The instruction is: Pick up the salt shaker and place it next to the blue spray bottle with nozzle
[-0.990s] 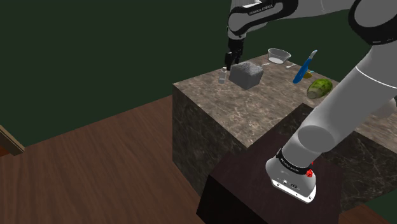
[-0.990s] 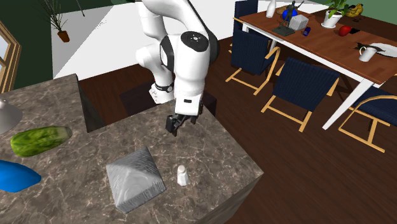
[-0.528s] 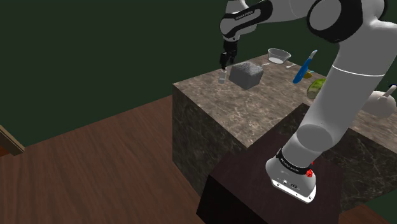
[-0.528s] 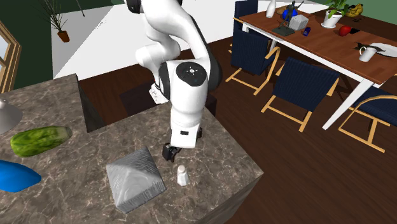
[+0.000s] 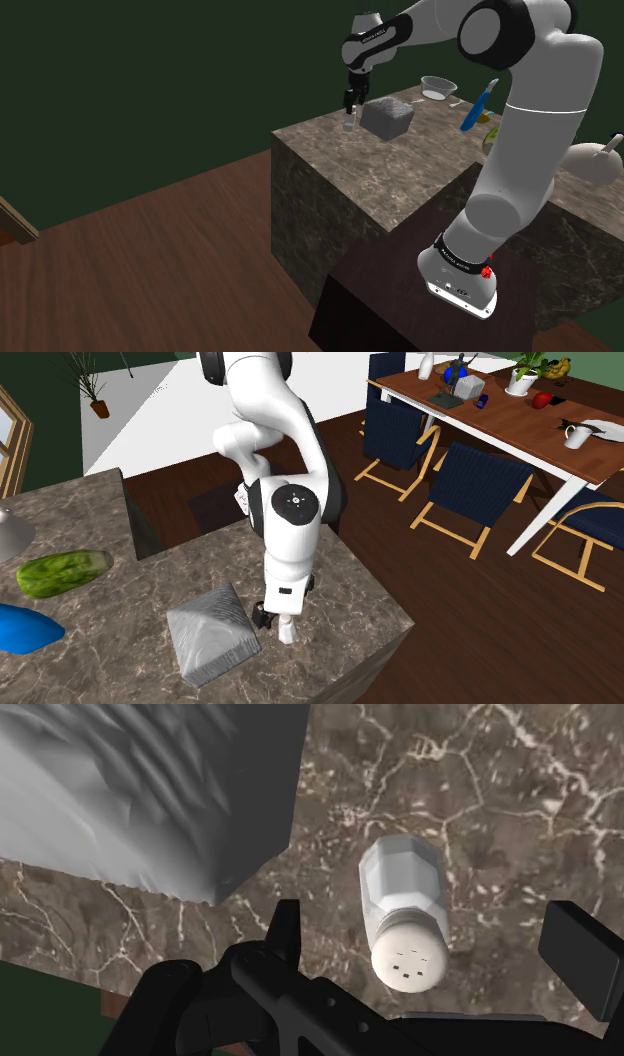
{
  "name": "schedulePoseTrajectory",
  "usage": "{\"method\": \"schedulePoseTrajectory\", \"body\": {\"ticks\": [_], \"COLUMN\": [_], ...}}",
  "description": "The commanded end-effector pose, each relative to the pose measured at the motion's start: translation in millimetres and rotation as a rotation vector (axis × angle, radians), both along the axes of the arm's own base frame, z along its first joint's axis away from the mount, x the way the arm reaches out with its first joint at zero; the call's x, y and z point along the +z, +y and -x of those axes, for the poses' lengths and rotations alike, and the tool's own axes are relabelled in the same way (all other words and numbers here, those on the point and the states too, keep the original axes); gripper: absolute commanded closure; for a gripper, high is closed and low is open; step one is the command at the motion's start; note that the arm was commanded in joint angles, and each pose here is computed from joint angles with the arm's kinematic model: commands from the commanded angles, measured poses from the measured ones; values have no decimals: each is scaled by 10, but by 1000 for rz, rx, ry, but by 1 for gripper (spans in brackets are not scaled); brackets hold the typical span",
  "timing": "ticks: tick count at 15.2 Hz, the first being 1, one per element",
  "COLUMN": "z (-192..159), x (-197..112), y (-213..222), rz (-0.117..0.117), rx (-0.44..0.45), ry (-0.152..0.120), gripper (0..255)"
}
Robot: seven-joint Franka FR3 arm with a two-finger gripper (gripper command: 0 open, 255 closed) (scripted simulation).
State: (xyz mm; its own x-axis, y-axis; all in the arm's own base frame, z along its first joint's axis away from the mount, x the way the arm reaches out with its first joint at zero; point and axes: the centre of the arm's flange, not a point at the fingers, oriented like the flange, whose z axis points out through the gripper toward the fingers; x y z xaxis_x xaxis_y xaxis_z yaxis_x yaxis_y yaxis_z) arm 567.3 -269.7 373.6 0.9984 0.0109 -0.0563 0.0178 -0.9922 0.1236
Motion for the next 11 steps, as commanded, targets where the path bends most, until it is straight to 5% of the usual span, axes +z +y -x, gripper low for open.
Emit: {"method": "schedulePoseTrajectory", "body": {"ticks": [1,9,10,11], "z": [14,14,14,14], "x": [-133,-132,-132,-132], "y": [-15,-15,-15,-15], "rz": [0,0,0,0], "rx": [0,0,0,0], "ry": [0,0,0,0], "gripper": [0,0,255,255]}}
